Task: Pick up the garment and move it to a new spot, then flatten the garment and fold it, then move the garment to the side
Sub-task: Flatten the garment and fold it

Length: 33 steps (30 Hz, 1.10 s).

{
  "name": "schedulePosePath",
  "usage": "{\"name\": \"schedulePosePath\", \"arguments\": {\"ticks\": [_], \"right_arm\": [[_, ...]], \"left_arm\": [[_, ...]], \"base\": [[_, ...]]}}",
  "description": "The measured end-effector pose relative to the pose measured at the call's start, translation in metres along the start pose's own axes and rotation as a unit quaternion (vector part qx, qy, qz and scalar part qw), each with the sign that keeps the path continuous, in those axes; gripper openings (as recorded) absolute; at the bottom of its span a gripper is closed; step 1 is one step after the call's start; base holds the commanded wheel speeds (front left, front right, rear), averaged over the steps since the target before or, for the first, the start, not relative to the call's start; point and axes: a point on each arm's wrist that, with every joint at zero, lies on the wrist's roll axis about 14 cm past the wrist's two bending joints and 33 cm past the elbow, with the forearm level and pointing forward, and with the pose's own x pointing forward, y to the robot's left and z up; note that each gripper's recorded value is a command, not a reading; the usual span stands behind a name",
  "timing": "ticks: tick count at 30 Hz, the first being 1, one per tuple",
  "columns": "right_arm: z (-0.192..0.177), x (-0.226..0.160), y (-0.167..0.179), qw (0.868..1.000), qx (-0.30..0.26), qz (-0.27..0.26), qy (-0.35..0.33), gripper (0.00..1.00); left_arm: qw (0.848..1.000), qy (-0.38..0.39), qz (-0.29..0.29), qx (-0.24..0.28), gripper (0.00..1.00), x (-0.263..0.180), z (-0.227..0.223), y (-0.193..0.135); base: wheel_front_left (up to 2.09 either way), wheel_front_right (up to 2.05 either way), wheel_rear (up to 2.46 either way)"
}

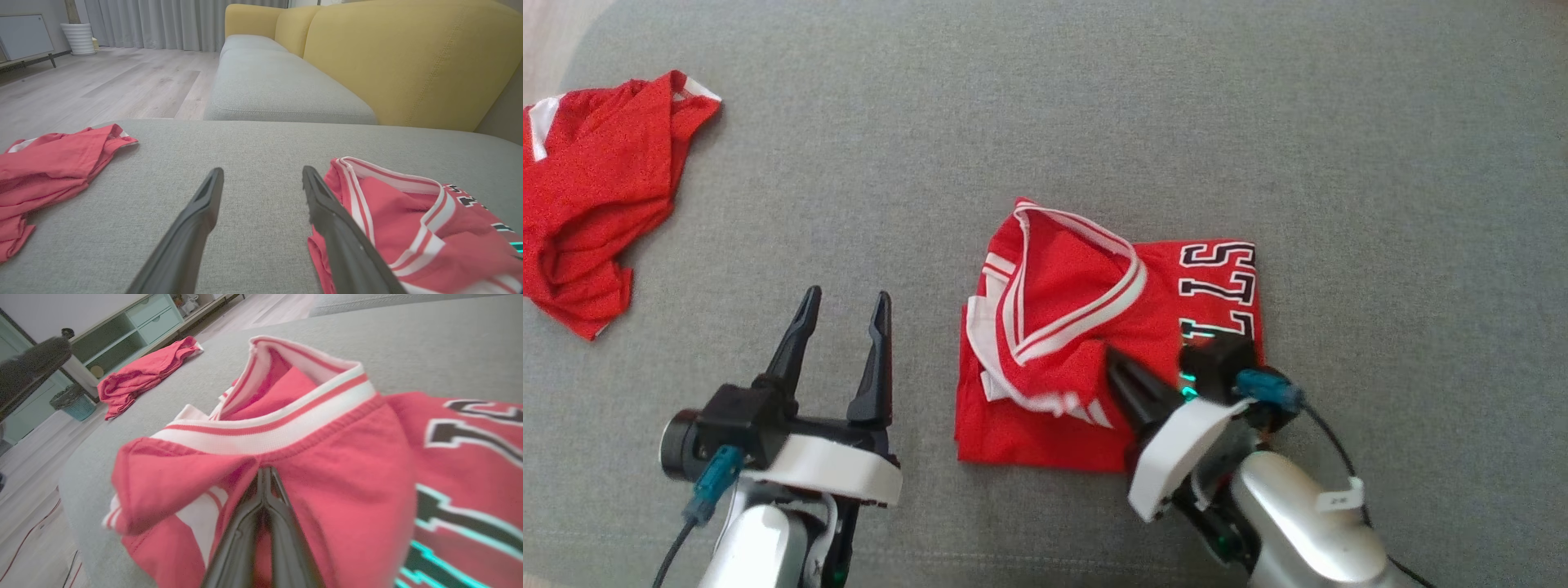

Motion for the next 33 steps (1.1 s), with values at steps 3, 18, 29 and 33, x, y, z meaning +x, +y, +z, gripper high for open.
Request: {"name": "schedulePosePath", "arguments": {"ticks": [3, 18, 29, 33], "right_arm": [[-0.005, 0.004, 0.016, 1.000, 0.002, 0.027, 0.010, 0.00], [-0.015, 0.000, 0.069, 0.994, 0.010, 0.108, 0.025, 0.00], [0.122, -0.050, -0.036, 0.970, -0.020, -0.063, -0.235, 1.00], [0.128, -0.091, -0.072, 0.956, -0.045, -0.145, -0.250, 1.00]], "left_arm": [[1.000, 0.003, 0.001, 0.000, 1.00, 0.000, -0.002, 0.000], [1.000, -0.002, -0.007, -0.001, 1.00, 0.002, 0.001, -0.005], [0.999, -0.027, -0.021, 0.005, 1.00, 0.002, 0.017, -0.013], [0.999, -0.037, -0.022, 0.010, 1.00, -0.001, 0.024, -0.012]], "base": [[0.00, 0.00, 0.00], [0.00, 0.00, 0.00], [0.00, 0.00, 0.00], [0.00, 0.00, 0.00]]}}
